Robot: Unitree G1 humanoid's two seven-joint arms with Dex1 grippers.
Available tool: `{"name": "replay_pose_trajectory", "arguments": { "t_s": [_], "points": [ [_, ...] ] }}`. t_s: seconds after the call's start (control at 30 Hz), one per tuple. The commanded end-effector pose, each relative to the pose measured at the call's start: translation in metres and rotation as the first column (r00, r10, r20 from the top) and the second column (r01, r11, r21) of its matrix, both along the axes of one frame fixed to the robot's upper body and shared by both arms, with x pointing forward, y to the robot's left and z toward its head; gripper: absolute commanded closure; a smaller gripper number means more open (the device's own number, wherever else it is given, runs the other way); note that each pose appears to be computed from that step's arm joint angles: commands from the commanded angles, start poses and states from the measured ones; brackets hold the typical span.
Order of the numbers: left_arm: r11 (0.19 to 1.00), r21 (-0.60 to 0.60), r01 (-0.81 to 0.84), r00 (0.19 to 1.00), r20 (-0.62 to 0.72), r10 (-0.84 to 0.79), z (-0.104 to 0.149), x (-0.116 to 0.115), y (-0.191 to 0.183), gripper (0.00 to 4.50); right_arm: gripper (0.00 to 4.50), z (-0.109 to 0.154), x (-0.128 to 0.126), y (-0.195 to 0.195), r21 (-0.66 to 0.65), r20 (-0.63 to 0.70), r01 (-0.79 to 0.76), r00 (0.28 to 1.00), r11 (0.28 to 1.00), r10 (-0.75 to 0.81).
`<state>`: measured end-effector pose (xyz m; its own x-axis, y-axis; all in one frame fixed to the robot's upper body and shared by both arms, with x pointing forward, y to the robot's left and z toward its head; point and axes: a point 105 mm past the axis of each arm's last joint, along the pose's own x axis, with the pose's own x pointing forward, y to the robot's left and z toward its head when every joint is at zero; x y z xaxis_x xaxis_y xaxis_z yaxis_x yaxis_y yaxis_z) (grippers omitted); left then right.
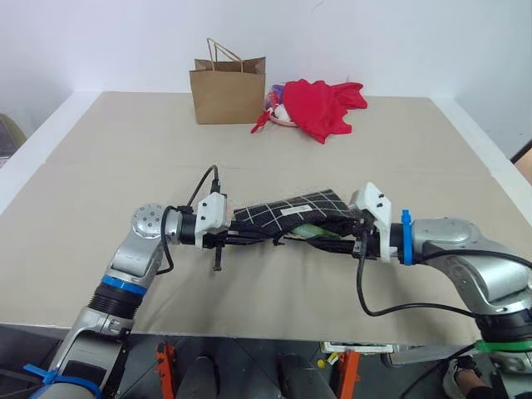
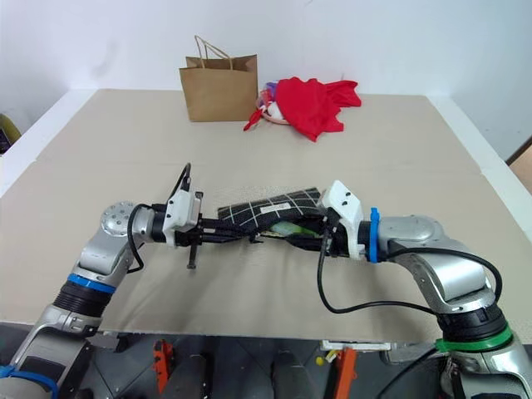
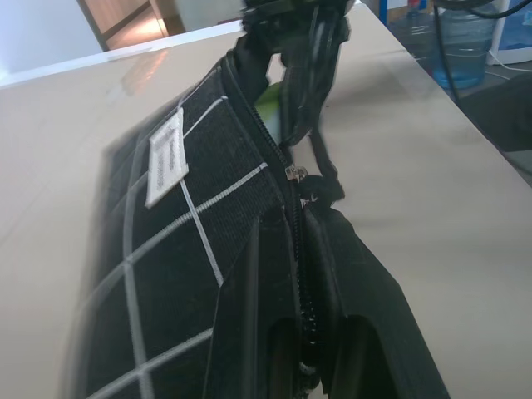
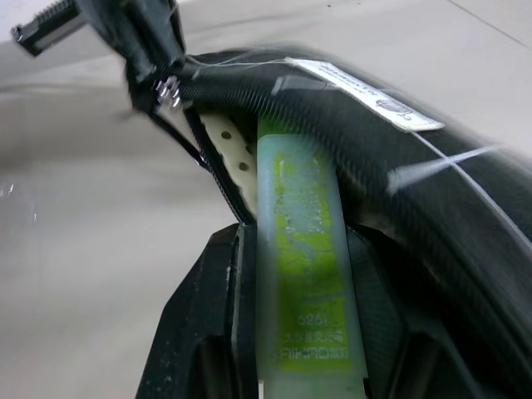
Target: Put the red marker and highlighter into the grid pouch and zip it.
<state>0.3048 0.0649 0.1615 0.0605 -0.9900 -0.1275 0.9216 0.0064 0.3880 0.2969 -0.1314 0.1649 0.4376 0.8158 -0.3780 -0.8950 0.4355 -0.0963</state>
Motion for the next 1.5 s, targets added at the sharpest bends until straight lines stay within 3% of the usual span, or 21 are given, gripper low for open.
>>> {"name": "replay_pose_trajectory", "arguments": {
  "t_s": [0.03, 0.1, 0.13, 0.37, 0.57, 0.87, 0.93, 1.0, 1.07, 1.1, 1.13, 1.2, 1.27, 1.5],
  "points": [
    [1.000, -0.029, 0.010, 1.000, 0.027, -0.010, 0.011, -0.002, -0.002, 4.50, 1.22, 0.015, -0.012, 0.011, -0.022, 0.113, -0.118, 0.986, 0.993, 0.119],
    [1.000, -0.014, -0.004, 0.999, 0.033, 0.005, 0.009, 0.001, 0.003, 4.50, 0.27, 0.016, -0.023, 0.013, -0.040, 0.145, -0.178, 0.972, 0.983, 0.182],
    [1.000, -0.011, -0.018, 0.999, 0.037, 0.018, 0.009, 0.004, 0.006, 4.50, 0.04, 0.016, -0.029, 0.015, -0.043, 0.150, -0.212, 0.965, 0.976, 0.216],
    [0.998, -0.006, -0.068, 0.996, 0.056, 0.068, 0.017, 0.020, 0.016, 4.50, 0.04, 0.035, -0.058, 0.028, -0.011, 0.349, -0.404, 0.856, 0.915, 0.382],
    [0.999, -0.010, -0.039, 0.998, 0.046, 0.039, 0.015, 0.013, 0.009, 4.50, 0.04, 0.041, -0.021, 0.032, 0.049, 0.459, -0.260, 0.864, 0.964, 0.210],
    [1.000, -0.007, -0.021, 0.999, 0.047, 0.021, 0.013, 0.008, 0.005, 4.50, 0.04, 0.030, -0.001, 0.051, 0.041, 0.477, -0.295, 0.845, 0.955, 0.241],
    [1.000, -0.007, -0.025, 0.998, 0.050, 0.025, 0.012, 0.007, 0.006, 4.50, 0.56, 0.030, -0.002, 0.057, 0.059, 0.469, -0.325, 0.844, 0.944, 0.262],
    [1.000, -0.007, -0.029, 0.998, 0.052, 0.029, 0.012, 0.006, 0.006, 4.50, 1.61, 0.028, -0.003, 0.060, 0.062, 0.456, -0.343, 0.845, 0.937, 0.279],
    [0.999, -0.007, -0.034, 0.998, 0.054, 0.034, 0.012, 0.006, 0.006, 4.50, 2.42, 0.025, -0.003, 0.060, 0.062, 0.444, -0.354, 0.847, 0.933, 0.292],
    [0.999, -0.007, -0.035, 0.998, 0.055, 0.036, 0.012, 0.006, 0.006, 4.50, 2.60, 0.024, -0.003, 0.061, 0.062, 0.442, -0.360, 0.846, 0.931, 0.298],
    [0.999, -0.007, -0.037, 0.998, 0.056, 0.038, 0.012, 0.006, 0.007, 4.50, 3.17, 0.024, -0.004, 0.061, 0.062, 0.438, -0.366, 0.846, 0.928, 0.305],
    [0.999, -0.007, -0.042, 0.997, 0.059, 0.042, 0.013, 0.007, 0.008, 4.50, 3.42, 0.022, -0.006, 0.062, 0.060, 0.430, -0.378, 0.845, 0.924, 0.318],
    [0.999, -0.006, -0.044, 0.997, 0.061, 0.044, 0.013, 0.007, 0.008, 4.50, 4.36, 0.021, -0.007, 0.062, 0.060, 0.425, -0.386, 0.845, 0.921, 0.326],
    [0.999, 0.002, -0.053, 0.996, 0.070, 0.052, 0.013, 0.010, 0.011, 4.50, 4.36, 0.026, -0.019, 0.063, 0.072, 0.436, -0.433, 0.824, 0.898, 0.362]
  ]
}}
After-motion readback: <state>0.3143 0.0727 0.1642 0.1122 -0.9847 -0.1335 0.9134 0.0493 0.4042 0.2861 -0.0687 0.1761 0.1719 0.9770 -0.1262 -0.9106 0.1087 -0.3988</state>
